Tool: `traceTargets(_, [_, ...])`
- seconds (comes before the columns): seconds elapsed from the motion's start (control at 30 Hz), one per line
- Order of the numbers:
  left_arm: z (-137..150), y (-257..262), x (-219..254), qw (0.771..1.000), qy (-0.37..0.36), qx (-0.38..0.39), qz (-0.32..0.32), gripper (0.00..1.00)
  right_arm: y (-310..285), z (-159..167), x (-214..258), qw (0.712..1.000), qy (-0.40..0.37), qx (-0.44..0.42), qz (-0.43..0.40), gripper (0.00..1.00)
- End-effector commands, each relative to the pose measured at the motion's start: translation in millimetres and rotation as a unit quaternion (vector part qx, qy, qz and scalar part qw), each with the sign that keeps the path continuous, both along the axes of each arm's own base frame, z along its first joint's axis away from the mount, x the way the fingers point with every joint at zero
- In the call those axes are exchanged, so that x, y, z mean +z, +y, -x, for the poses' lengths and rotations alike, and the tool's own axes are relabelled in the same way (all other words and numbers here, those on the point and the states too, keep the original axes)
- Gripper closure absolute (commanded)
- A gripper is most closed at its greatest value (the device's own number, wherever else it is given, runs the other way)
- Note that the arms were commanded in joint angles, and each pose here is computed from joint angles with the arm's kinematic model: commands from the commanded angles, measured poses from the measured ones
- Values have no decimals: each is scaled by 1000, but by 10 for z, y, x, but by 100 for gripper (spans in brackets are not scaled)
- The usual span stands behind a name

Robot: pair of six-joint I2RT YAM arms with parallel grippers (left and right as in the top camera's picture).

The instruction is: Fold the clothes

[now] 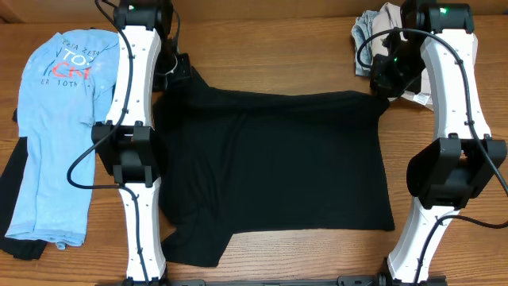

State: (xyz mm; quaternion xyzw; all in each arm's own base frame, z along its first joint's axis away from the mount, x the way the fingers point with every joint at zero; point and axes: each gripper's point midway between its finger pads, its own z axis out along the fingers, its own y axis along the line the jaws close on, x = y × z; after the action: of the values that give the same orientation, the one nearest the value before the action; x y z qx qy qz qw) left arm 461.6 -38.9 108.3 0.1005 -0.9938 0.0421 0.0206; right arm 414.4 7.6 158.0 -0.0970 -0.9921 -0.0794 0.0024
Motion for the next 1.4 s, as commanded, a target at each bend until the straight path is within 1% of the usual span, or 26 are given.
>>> traceTargets(0.0, [79,118,533,998,-55,-7,-26,96,-44,65,198,1000,-16,-1,16,96])
traceTargets(0.1, [151,122,750,997,-75,-7,-25,96,-53,105,294,999,-27,0,21,96])
traceTargets(0.2, [228,123,856,996,-81,-16,-25,96,-65,190,380,999,-33,0,26,96])
traceTargets(0.3, [317,112,863,997,-72,-24,-21,96,-103,314,429,999,-36,-3,37,96])
traceTargets(0.4, [425,118,871,998,-62,-24,-22,96,-98,417,438,998,-56,-4,38,96])
traceTargets(0.5, [530,125,837,998,-47,-25,-23,96,-91,546,291,997,-62,-14,38,96])
traceTargets(0.57, [603,129,762,999,-29,-25,-23,96,-87,632,90,998,-55,-13,37,96])
traceTargets(0.67, [682,168,576,999,0,-26,-35,96,-85,660,-208,998,-47,-13,37,96])
traceTargets(0.77, [677,149,349,999,11,-30,-37,96,-79,651,-446,998,-49,-15,35,96])
traceTargets(0.9, [655,69,28,998,15,-46,-36,96,-102,739,-695,999,-37,-18,35,96])
traceTargets(1.1, [819,4,-363,996,46,-60,-37,96,-154,834,-853,999,-23,-30,32,96])
traceTargets(1.27, [977,11,-467,995,76,-62,-37,96,-138,914,-912,998,-5,-59,28,96])
traceTargets(1.3, [995,13,-464,994,80,-62,-37,95,-135,930,-923,998,-2,-64,27,95])
traceTargets(1.37, [1020,15,-458,994,85,-65,-37,87,-132,943,-932,997,1,-68,27,90])
